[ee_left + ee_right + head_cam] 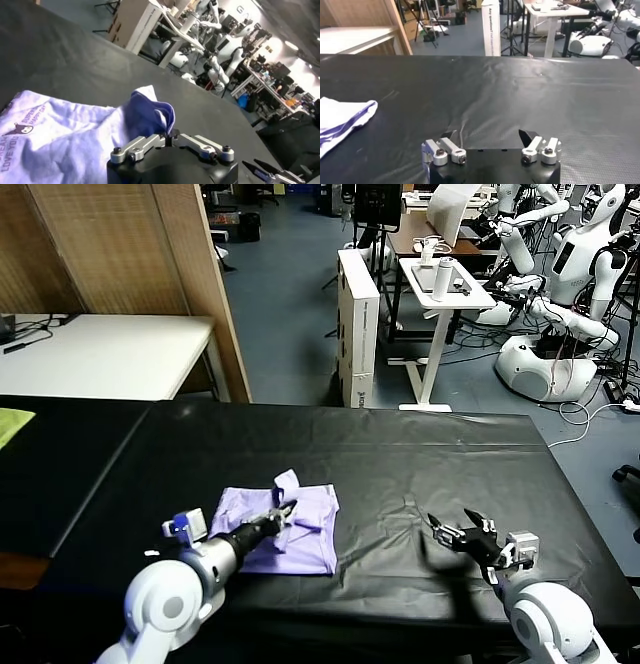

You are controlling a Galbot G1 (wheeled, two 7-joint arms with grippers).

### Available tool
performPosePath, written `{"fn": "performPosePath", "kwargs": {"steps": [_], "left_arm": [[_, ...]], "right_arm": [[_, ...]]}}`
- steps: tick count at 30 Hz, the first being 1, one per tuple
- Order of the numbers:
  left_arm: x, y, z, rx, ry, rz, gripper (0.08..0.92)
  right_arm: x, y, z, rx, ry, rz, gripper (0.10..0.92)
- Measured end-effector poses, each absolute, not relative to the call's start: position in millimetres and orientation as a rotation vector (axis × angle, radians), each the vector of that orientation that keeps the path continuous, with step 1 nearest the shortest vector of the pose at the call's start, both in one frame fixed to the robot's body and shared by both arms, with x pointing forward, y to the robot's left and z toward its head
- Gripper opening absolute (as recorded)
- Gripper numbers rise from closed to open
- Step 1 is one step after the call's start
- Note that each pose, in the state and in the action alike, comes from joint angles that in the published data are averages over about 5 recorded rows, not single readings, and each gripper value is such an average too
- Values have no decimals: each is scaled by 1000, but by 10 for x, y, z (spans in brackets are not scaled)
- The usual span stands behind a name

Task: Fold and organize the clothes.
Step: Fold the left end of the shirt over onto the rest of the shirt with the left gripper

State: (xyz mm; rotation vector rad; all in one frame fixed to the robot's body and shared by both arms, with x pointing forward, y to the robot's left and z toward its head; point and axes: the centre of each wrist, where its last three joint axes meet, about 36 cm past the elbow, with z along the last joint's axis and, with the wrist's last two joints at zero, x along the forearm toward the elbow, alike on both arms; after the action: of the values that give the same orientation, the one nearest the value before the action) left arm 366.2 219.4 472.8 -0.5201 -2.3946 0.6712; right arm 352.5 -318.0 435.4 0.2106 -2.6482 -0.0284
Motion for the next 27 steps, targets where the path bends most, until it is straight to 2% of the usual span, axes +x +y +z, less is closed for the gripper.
{"fn": "performPosePath", "kwargs": {"steps": [9, 11, 14, 19, 22, 25, 27], "left_arm": [[3671, 2149, 4633, -499, -2387, 667, 174], [3656, 2130, 4618, -498, -2385, 667, 209], [3619, 2092, 4614, -502, -2380, 677, 355], [3554, 2023, 4648, -513, -2382, 693, 677], [3528, 2019, 4697, -510, -2400, 703, 833], [3498, 2078, 4767, -504, -2435, 694, 896], [3476, 2158, 4818, -497, -2472, 660, 904]], "right_arm": [[3532, -3174, 4351, 215, -2648, -28, 907], [3537, -3169, 4349, 221, -2646, -25, 907], [3541, -3166, 4350, 241, -2644, -15, 907], [3557, -3144, 4417, 312, -2658, 8, 907], [3571, -3102, 4489, 382, -2669, 19, 907], [3587, -3024, 4553, 465, -2669, 19, 907], [3604, -2938, 4586, 523, -2665, 18, 907]]}}
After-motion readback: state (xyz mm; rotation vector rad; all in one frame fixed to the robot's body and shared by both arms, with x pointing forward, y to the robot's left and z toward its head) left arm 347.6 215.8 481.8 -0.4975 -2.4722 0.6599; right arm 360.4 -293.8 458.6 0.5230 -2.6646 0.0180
